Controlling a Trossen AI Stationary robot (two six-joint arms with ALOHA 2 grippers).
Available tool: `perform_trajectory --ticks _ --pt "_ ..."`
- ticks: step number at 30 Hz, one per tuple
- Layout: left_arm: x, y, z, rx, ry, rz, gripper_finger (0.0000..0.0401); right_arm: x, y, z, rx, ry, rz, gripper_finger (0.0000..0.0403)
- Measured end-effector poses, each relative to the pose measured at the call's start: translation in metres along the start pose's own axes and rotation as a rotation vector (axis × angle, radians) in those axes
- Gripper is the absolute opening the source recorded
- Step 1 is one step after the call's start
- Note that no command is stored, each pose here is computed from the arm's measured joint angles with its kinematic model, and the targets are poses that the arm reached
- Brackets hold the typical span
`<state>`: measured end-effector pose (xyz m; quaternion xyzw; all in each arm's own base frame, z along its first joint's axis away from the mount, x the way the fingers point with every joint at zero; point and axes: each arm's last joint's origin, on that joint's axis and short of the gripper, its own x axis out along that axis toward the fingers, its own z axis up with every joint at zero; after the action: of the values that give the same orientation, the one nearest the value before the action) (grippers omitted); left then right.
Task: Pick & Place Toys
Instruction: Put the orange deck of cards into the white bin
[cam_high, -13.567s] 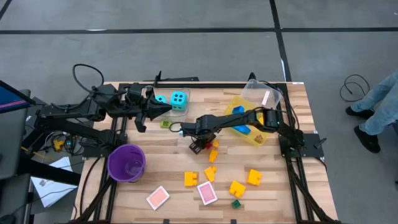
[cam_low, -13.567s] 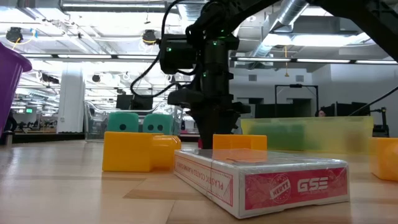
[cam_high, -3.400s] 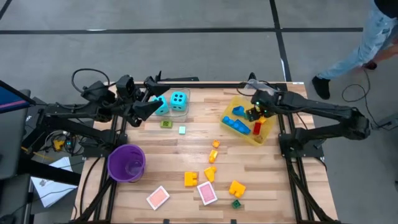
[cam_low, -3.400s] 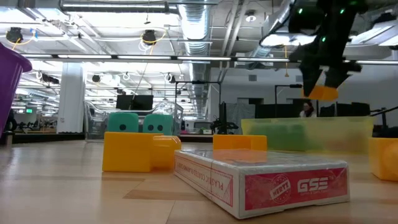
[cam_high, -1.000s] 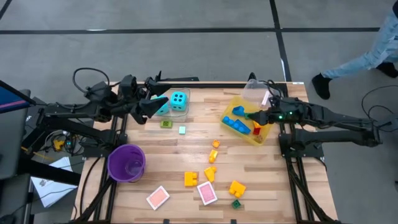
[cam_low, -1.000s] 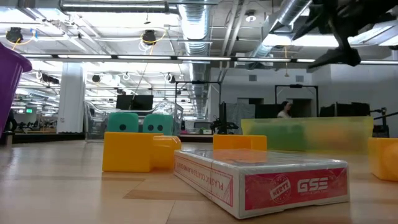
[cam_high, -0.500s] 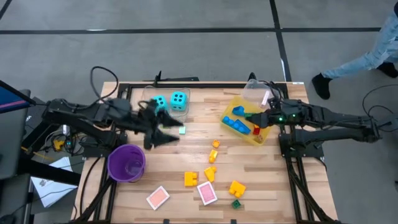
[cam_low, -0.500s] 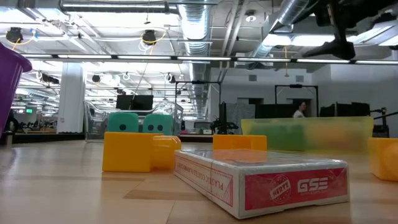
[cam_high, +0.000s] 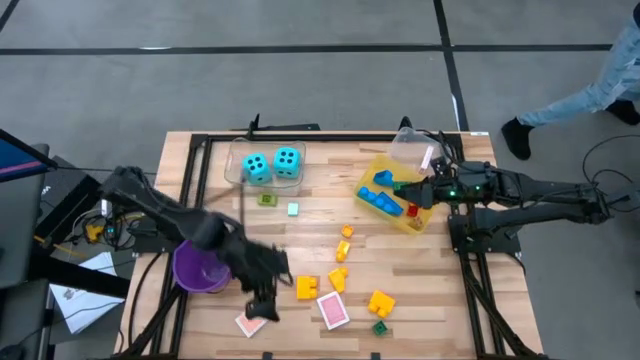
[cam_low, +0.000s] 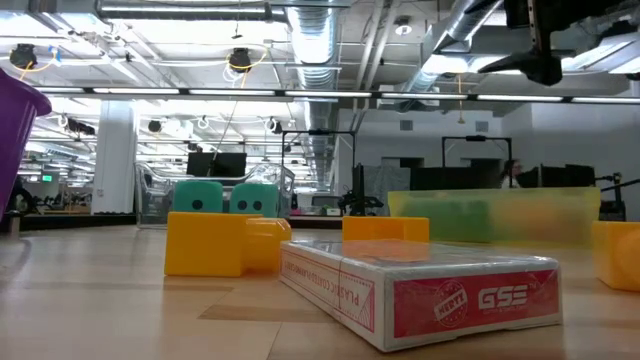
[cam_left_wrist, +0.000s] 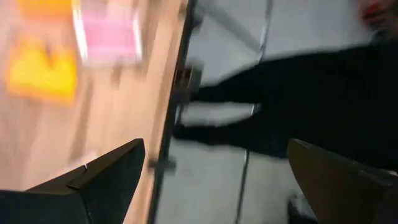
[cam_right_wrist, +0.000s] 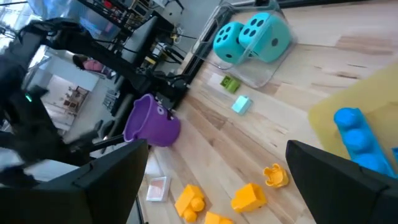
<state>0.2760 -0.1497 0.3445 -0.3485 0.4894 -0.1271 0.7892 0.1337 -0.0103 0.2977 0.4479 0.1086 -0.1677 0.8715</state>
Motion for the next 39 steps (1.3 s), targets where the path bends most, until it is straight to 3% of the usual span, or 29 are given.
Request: perform_trajectory --ticks 8,17,21,35,39 --pt "0.070 0.013 -0.027 -0.354 0.278 0.218 0.0388 -0.001 0.003 -0.003 -0.011 0.022 0.024 0.0372" --pt "0.107 0.046 -0.028 -0.572 0.371 0.471 0.0388 -0.001 0.005 -0.005 -0.032 0.069 0.063 0.0372" --pt "0.117 0.058 -0.023 -0.594 0.378 0.514 0.0388 -0.001 0.005 -0.006 -0.033 0.099 0.083 0.0372" --pt "0.152 0.083 -0.033 -0.444 0.517 0.620 0.0388 -0.001 0.006 -0.007 -0.052 0.134 0.109 0.0372" --pt "0.155 0.084 -0.033 -0.417 0.525 0.600 0.0388 -0.001 0.006 -0.007 -0.071 0.137 0.114 0.0372"
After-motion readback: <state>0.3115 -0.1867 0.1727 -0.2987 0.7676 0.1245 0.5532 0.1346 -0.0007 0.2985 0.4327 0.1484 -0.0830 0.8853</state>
